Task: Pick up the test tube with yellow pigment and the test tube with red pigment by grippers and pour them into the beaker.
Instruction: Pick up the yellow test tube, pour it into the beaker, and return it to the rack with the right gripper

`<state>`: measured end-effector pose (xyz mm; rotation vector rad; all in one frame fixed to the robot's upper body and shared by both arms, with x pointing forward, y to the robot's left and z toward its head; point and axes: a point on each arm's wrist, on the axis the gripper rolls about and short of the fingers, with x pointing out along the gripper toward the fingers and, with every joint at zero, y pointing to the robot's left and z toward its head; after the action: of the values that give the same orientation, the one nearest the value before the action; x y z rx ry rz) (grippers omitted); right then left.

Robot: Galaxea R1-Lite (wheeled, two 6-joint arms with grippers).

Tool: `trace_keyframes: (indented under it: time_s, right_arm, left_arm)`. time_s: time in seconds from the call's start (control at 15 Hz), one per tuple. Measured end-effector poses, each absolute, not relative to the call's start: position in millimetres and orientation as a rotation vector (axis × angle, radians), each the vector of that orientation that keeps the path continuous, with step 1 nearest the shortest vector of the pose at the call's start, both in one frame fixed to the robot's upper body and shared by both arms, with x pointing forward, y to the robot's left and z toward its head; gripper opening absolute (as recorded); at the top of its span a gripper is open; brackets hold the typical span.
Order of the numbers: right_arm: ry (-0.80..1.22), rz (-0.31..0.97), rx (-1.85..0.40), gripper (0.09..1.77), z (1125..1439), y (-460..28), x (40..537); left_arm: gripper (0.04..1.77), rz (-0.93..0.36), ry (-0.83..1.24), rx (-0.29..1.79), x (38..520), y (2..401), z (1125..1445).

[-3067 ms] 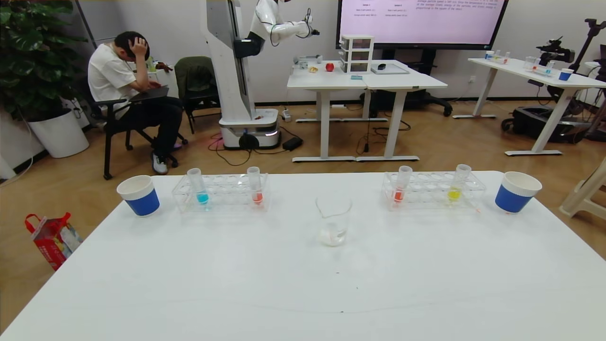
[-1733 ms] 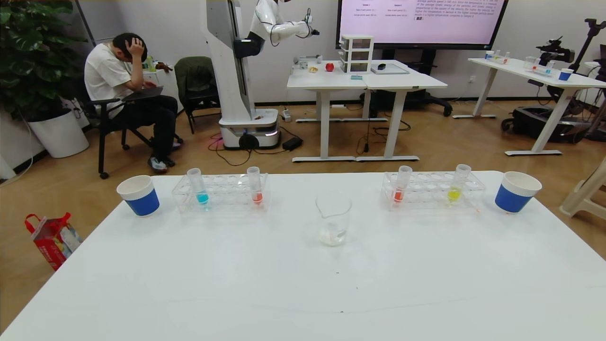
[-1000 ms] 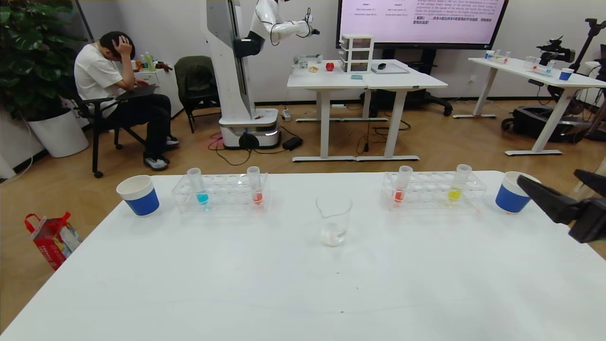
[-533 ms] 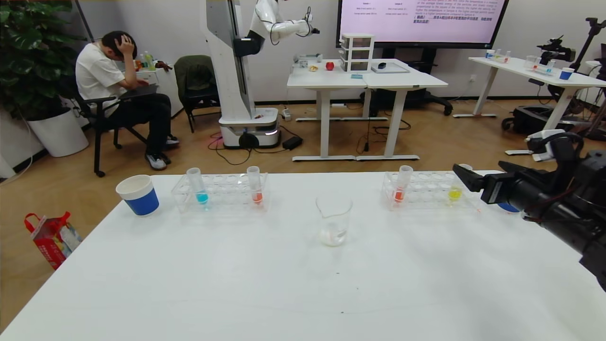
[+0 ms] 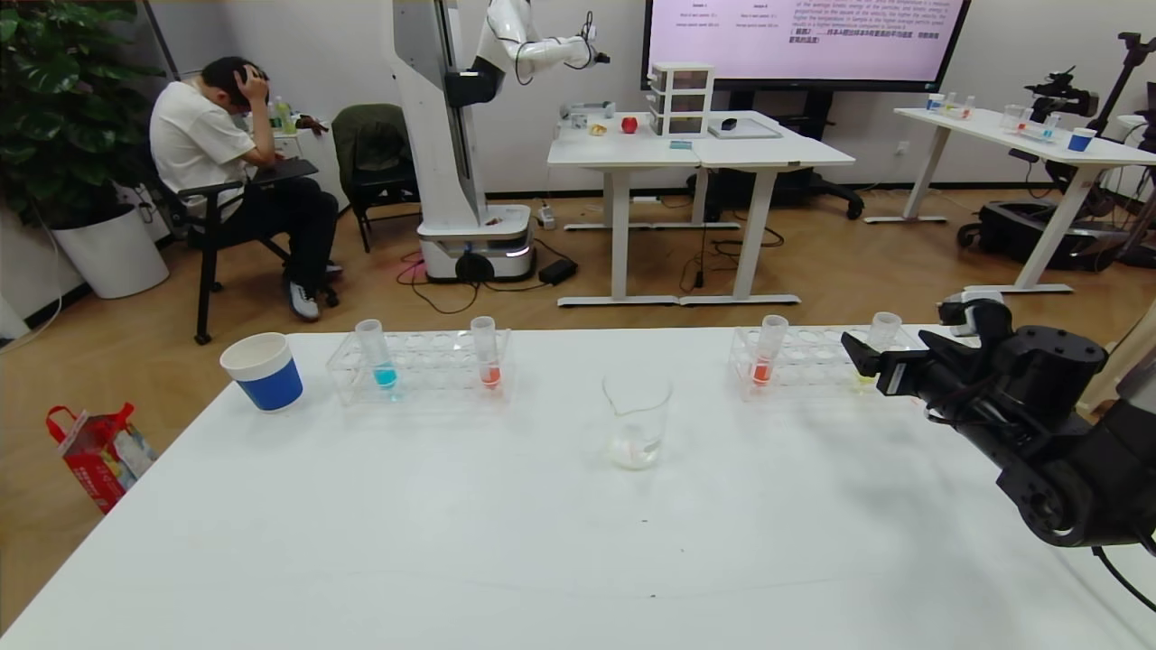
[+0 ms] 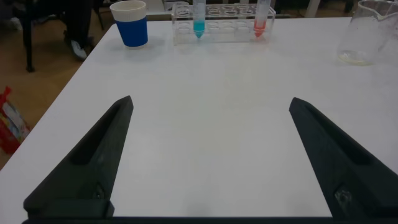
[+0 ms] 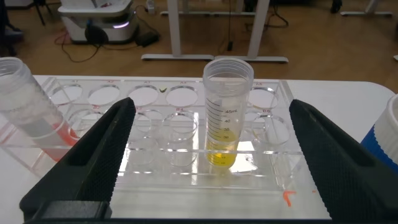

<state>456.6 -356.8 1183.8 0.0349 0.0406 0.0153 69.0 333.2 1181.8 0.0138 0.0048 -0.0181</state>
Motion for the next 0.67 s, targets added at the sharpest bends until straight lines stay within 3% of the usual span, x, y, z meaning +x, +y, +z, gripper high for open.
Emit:
trace_keyframes:
  time_s: [0.67]
  right_arm:
    - [-0.023, 0.058, 0.025, 1.72, 1164.5, -362.8, 498.6]
  left_arm:
    - [1.75, -0.019, 0.005, 0.013, 69.0, 333.2, 1181.8]
